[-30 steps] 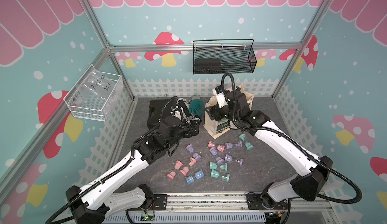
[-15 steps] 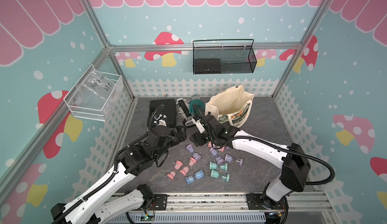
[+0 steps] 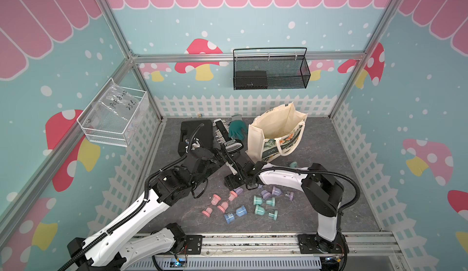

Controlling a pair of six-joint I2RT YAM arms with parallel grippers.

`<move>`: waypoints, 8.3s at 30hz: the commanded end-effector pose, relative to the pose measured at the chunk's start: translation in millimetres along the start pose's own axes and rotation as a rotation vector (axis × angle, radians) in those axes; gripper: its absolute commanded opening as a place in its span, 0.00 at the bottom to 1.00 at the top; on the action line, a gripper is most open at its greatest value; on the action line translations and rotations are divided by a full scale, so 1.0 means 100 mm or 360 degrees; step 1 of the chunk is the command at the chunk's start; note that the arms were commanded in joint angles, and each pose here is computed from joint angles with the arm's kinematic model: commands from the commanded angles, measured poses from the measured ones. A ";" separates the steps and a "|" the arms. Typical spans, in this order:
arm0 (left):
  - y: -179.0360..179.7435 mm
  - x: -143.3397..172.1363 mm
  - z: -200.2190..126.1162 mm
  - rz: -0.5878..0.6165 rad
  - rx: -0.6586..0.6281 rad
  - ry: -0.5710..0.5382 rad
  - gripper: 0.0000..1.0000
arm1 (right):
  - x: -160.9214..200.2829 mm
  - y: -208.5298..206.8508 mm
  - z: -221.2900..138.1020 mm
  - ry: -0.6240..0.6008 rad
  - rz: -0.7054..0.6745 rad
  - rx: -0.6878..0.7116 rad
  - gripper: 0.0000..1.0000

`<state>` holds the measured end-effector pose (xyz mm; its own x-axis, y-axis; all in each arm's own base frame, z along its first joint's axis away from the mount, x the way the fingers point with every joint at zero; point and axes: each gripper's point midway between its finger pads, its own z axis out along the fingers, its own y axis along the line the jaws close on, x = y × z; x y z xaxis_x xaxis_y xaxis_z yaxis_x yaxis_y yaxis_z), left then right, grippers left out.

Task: Put the hourglass into the canvas bag
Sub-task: Pick up the hourglass from the center of the board, then place the hourglass in the canvas bag, then pick up the hourglass from the center of the board.

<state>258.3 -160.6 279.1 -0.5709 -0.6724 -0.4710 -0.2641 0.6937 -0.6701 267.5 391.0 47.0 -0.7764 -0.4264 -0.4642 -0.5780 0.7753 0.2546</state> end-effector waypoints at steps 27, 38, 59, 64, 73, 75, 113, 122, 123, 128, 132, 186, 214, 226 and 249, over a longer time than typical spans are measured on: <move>-0.28 -0.17 -0.03 -0.0022 -0.0062 -0.0086 1.00 | -0.11 -0.17 0.32 -0.0057 -0.0054 0.0204 0.33; -0.30 -0.19 -0.03 -0.0042 -0.0053 -0.0102 0.99 | -0.39 -0.01 -0.01 -0.0192 -0.0074 0.0124 0.21; -0.18 -0.42 -0.26 0.0009 0.0104 -0.0336 0.99 | -1.20 0.10 -1.23 -0.0626 -0.0133 0.0128 0.21; -0.20 -0.45 -0.31 0.0063 0.0198 -0.0393 0.99 | -1.51 0.07 -1.69 -0.0800 -0.0161 0.0157 0.21; -0.30 -0.54 -0.40 0.0163 0.0311 -0.0481 0.99 | -1.86 -0.29 -2.23 -0.0979 -0.0149 0.0283 0.21; -0.36 -0.54 -0.41 0.0197 0.0347 -0.0488 0.99 | -1.94 -0.41 -2.40 -0.1038 -0.0140 0.0316 0.21; -1.05 0.56 -0.06 0.1663 0.1251 -0.0228 0.99 | -2.09 -2.59 -2.21 -0.0698 0.0115 0.0790 0.21; -1.00 0.74 -0.16 0.1889 0.1402 -0.0233 0.99 | -1.99 -2.70 -1.79 -0.0562 0.0096 0.0739 0.21; -0.99 0.75 -0.17 0.1901 0.1410 -0.0234 0.99 | -1.97 -2.70 -1.75 -0.0550 0.0093 0.0735 0.21; -0.92 0.72 -0.07 0.1912 0.1313 -0.0238 0.99 | -1.89 -2.75 -1.54 -0.0494 0.0089 0.0714 0.21; -0.91 0.51 0.04 0.1721 0.1149 -0.0327 1.00 | -1.86 -2.76 -1.40 -0.0469 0.0088 0.0682 0.21; -0.56 0.08 0.20 0.1633 0.0696 -0.0608 0.99 | -2.04 -2.30 -2.13 -0.0702 0.0036 0.0527 0.81; 0.06 0.15 -0.15 0.1113 0.0529 -0.0185 0.99 | -1.23 -0.22 -2.21 -0.0791 -0.0352 0.0038 0.84; 0.29 0.30 -0.12 0.1047 0.0520 -0.0105 0.99 | -0.34 -0.55 -1.14 -0.0343 -0.0142 0.0224 0.79; 0.29 0.46 -0.04 0.1173 0.0642 -0.0084 0.99 | 0.51 -0.94 -0.46 0.0029 0.0064 0.0386 0.63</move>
<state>222.0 -171.0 239.9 -0.4640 -0.1067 -0.8794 0.4512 0.8258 -0.3382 279.6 279.4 52.7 -0.7779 -0.4079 -0.4780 -0.4923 0.8683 0.0603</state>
